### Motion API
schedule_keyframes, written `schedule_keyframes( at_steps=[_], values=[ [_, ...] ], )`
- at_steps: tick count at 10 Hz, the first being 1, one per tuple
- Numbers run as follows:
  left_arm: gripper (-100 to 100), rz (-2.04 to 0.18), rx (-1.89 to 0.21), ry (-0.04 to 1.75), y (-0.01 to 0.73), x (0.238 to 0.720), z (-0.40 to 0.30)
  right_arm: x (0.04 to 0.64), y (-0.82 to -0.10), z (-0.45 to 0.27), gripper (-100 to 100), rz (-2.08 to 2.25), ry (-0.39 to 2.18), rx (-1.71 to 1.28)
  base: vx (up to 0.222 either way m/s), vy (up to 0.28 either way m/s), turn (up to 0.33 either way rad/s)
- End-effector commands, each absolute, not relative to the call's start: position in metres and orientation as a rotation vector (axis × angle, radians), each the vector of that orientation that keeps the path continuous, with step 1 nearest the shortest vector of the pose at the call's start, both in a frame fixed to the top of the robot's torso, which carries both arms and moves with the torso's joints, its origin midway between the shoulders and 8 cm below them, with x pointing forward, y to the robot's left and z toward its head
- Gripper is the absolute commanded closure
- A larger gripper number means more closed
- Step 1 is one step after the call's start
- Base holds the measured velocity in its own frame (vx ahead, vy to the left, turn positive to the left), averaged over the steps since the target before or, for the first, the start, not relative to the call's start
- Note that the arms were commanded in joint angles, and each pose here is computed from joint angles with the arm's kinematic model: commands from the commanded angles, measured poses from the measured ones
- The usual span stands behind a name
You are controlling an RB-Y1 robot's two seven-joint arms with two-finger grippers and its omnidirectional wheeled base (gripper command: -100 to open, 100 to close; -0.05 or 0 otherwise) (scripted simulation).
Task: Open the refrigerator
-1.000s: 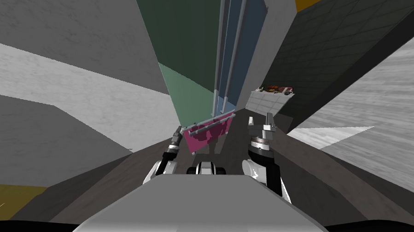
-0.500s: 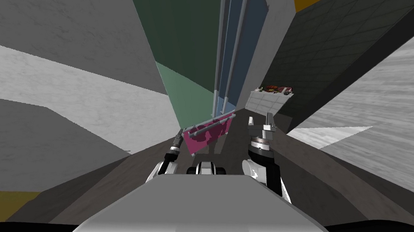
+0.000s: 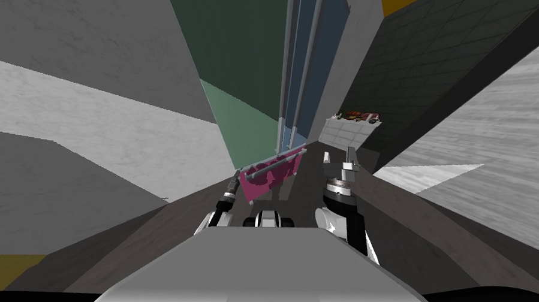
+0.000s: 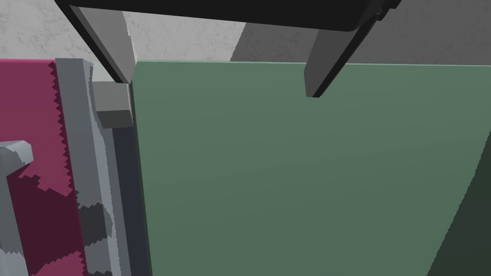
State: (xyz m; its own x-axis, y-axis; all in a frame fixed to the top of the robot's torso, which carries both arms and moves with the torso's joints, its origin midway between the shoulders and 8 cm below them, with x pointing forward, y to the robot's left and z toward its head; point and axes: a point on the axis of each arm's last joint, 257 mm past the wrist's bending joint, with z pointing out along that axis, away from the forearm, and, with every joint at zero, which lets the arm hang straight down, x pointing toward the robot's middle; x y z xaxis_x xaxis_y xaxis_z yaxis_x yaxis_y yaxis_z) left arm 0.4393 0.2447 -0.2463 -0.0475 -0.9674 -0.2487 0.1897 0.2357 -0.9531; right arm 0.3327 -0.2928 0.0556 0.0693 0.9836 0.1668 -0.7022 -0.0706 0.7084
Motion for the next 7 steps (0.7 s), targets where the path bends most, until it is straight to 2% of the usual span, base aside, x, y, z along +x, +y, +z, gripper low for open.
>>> schedule_keyframes(
  at_steps=[1, 7],
  values=[
    [-100, -1.135, -0.888, 1.269, 0.245, 0.441, -0.272, 0.333, -0.293, 0.056, 0, 1.476, 0.474, 0.766, 0.046, 0.011, -0.024],
    [-100, -1.089, -0.948, 1.35, 0.245, 0.438, -0.324, 0.333, -0.293, 0.056, 0, 1.476, 0.474, 0.766, 0.035, 0.011, -0.016]
  ],
)
